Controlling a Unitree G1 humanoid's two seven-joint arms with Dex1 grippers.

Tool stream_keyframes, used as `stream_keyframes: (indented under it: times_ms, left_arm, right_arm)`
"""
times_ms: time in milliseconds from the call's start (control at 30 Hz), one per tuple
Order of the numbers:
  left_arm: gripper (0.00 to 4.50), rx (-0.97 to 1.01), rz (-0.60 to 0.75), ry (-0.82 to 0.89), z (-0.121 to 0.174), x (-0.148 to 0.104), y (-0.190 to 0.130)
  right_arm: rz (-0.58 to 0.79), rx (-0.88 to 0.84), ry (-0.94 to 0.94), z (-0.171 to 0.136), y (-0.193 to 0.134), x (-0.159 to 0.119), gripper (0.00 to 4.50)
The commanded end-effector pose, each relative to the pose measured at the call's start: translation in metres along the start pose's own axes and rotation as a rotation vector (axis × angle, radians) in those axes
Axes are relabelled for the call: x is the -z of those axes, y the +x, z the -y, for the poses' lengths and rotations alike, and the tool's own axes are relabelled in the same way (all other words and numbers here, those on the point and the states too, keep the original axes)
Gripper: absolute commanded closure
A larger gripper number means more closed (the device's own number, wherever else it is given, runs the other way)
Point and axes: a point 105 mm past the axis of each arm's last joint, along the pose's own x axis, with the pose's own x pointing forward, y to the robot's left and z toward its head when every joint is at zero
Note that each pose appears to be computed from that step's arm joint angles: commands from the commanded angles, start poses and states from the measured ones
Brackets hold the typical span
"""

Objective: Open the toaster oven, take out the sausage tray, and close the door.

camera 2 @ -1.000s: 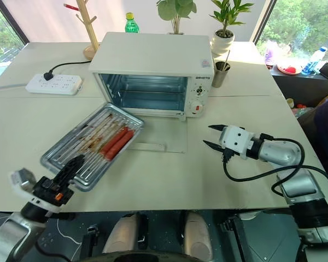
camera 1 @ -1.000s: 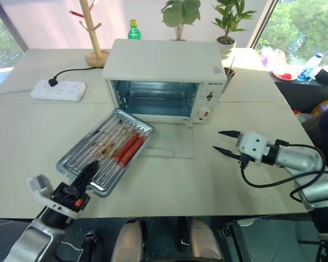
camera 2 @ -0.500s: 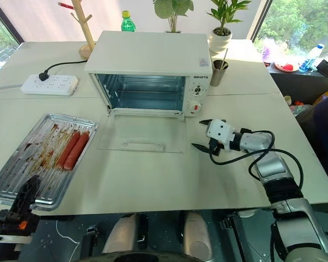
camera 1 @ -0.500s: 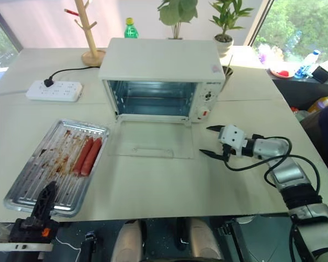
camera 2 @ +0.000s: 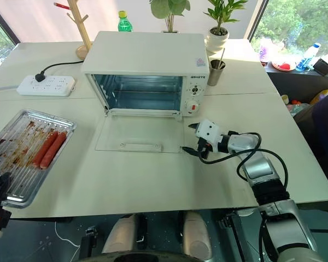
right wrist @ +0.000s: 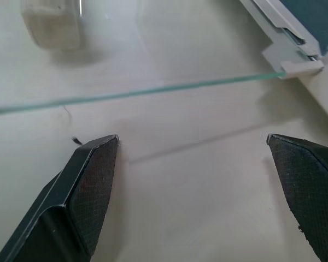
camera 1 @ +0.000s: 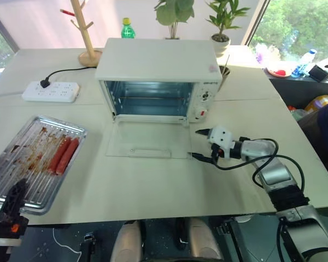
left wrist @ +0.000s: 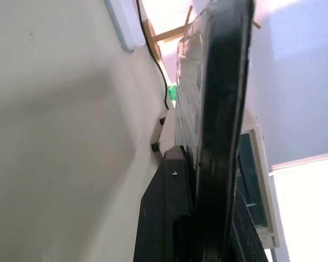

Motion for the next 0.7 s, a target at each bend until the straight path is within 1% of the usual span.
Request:
stream_keyframes:
  times_ms: [33,100,200,367,433,600,700]
  left_arm:
    - [4.5,0.019,0.002,0.023,0.006,-0.01,0.001]
    - [4.5,0.022,-0.003,0.024,0.006,-0.011,0.003]
    - [4.5,0.02,-0.019,0.021,0.005,-0.012,0.006]
    - [4.5,0.026,-0.043,0.021,0.006,-0.011,0.013]
    - [4.5,0.029,-0.055,0.021,0.006,-0.01,0.015]
    - [4.5,0.034,-0.114,0.017,0.007,-0.002,0.02]
    - [4.5,0.037,-0.199,0.007,0.006,0.011,0.023]
  right_arm:
    - [0.055,-0.024,0.013,-0.008,0.006,-0.016,0.03]
    - [0.072,-0.026,0.025,-0.009,0.007,-0.022,0.03]
    - [0.123,-0.005,0.032,-0.004,0.007,-0.04,0.03]
    - [0.226,0.098,0.029,0.022,0.003,-0.078,0.03]
    - [0.246,0.121,0.033,0.028,0.001,-0.087,0.03]
    - [0.23,0.079,0.008,0.015,-0.002,-0.085,0.03]
    - [0.206,0.065,-0.013,0.008,-0.008,-0.078,0.03]
